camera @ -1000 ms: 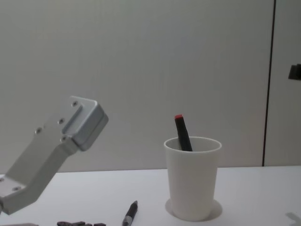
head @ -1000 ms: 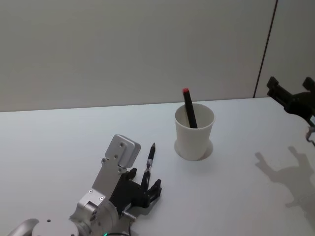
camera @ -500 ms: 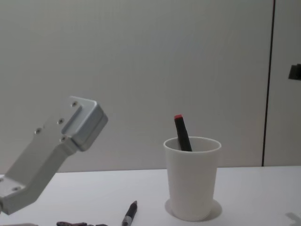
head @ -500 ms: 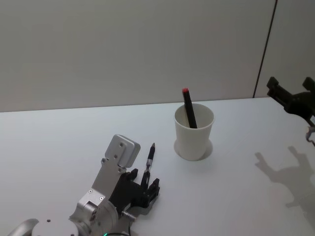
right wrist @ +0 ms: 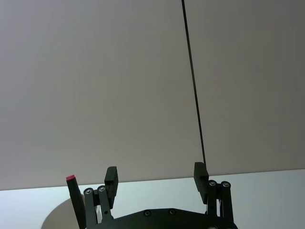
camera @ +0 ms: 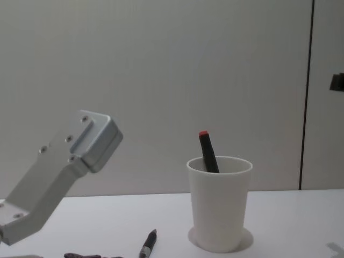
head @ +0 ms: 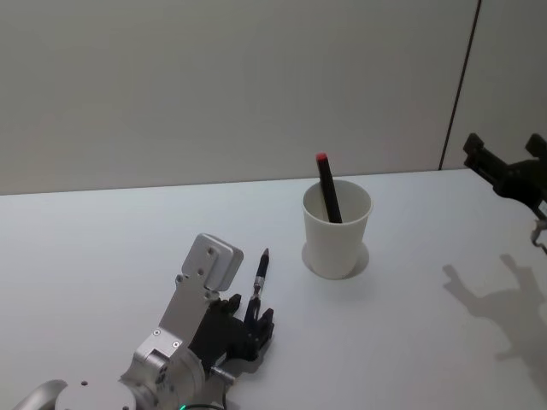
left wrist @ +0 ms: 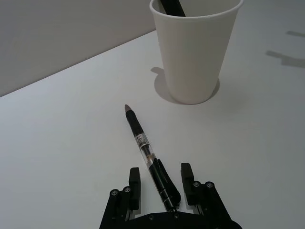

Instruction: Place the pen into the pen holder.

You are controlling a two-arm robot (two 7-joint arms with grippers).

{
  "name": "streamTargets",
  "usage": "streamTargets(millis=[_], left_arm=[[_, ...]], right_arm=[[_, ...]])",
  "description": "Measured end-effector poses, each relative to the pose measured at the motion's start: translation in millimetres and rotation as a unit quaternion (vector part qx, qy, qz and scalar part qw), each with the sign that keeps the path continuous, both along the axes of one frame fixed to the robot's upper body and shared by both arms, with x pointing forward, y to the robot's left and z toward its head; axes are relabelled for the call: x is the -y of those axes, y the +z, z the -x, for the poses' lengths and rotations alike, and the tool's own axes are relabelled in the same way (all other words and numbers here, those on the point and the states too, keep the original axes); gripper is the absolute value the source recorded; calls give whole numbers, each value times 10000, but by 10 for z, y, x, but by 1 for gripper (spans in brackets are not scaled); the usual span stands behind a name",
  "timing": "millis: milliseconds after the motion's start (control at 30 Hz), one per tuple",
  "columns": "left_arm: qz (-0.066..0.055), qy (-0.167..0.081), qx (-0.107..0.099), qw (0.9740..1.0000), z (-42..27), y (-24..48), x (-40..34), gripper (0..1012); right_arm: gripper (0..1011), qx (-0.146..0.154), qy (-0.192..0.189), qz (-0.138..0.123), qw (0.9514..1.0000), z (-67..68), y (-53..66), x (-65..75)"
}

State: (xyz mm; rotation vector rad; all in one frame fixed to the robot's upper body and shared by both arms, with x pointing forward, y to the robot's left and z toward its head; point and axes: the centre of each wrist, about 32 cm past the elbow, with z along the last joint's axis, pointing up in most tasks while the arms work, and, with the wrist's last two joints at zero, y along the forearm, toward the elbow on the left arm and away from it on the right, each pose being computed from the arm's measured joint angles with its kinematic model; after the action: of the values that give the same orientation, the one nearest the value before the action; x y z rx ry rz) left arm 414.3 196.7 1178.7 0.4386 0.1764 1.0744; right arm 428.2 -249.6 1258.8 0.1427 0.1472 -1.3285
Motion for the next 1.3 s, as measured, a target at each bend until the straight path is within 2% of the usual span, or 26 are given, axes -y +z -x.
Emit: streamTargets(millis=[1300], left_arm=[[-2, 2, -3, 10000, 0, -1, 0, 259]], right_arm=[[1002, 0, 0, 0, 10000, 0, 0, 0]])
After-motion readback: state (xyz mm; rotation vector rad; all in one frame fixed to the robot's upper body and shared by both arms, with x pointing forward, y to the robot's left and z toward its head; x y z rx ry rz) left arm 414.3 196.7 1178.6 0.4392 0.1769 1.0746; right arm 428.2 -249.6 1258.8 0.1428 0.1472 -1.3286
